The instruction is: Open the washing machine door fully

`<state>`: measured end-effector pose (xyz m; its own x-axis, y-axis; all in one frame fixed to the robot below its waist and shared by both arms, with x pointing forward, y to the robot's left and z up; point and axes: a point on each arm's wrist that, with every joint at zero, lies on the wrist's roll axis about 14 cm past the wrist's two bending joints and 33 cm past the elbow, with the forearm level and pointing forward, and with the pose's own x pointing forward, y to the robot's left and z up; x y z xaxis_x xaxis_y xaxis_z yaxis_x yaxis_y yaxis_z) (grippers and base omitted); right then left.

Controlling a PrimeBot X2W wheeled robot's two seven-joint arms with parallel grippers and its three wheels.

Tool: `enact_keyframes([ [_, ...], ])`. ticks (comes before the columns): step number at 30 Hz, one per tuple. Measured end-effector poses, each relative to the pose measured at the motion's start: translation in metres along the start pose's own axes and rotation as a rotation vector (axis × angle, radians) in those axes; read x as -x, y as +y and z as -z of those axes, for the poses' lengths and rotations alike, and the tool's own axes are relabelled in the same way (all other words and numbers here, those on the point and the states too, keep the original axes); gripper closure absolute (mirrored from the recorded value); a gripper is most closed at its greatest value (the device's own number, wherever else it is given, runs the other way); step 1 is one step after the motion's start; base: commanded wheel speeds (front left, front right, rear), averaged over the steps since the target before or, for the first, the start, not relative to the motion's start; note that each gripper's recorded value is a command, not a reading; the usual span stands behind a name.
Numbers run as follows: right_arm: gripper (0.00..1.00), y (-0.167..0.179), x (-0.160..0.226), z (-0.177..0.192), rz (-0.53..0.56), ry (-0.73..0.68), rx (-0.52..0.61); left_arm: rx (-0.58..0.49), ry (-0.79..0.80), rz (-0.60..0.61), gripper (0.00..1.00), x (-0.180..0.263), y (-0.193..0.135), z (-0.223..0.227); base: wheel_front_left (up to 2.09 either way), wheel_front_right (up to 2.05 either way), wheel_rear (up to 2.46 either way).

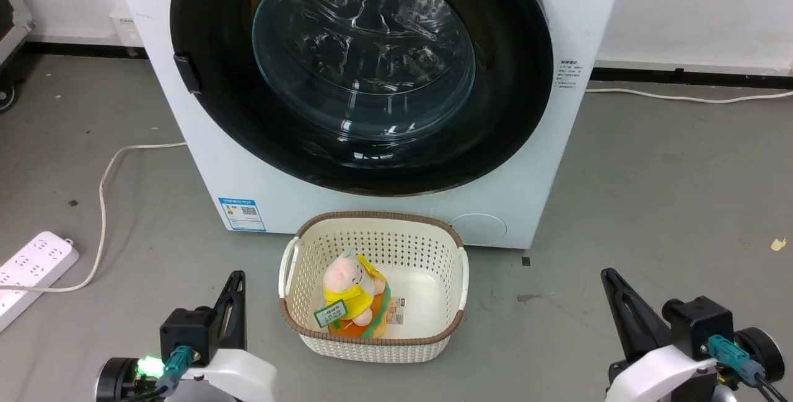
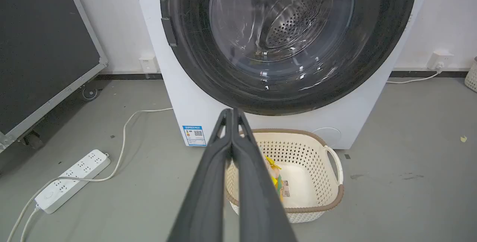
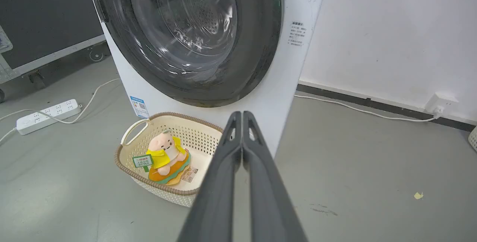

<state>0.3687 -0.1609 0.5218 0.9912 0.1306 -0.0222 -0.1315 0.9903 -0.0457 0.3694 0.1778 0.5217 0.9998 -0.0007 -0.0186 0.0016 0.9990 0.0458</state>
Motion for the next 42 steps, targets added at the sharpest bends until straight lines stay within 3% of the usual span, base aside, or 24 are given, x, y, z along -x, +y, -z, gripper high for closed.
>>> enact_keyframes([
  [39,1.00,0.0000,0.0001,0.0003,0.000,0.001,0.000,0.000,0.001,0.000,1.00,0.0002,0.0000,0.0003,0.00,0.00,0.00],
  [40,0.00,0.0002,0.0001,0.0003,-0.001,0.001,-0.001,0.001,0.001,0.000,0.00,0.0002,0.0000,0.0004,0.00,0.00,0.00],
  [42,0.00,0.0002,0.0001,0.0003,-0.001,0.001,-0.001,0.001,0.001,0.000,0.00,0.0002,-0.0001,0.0004,0.00,0.00,0.00],
])
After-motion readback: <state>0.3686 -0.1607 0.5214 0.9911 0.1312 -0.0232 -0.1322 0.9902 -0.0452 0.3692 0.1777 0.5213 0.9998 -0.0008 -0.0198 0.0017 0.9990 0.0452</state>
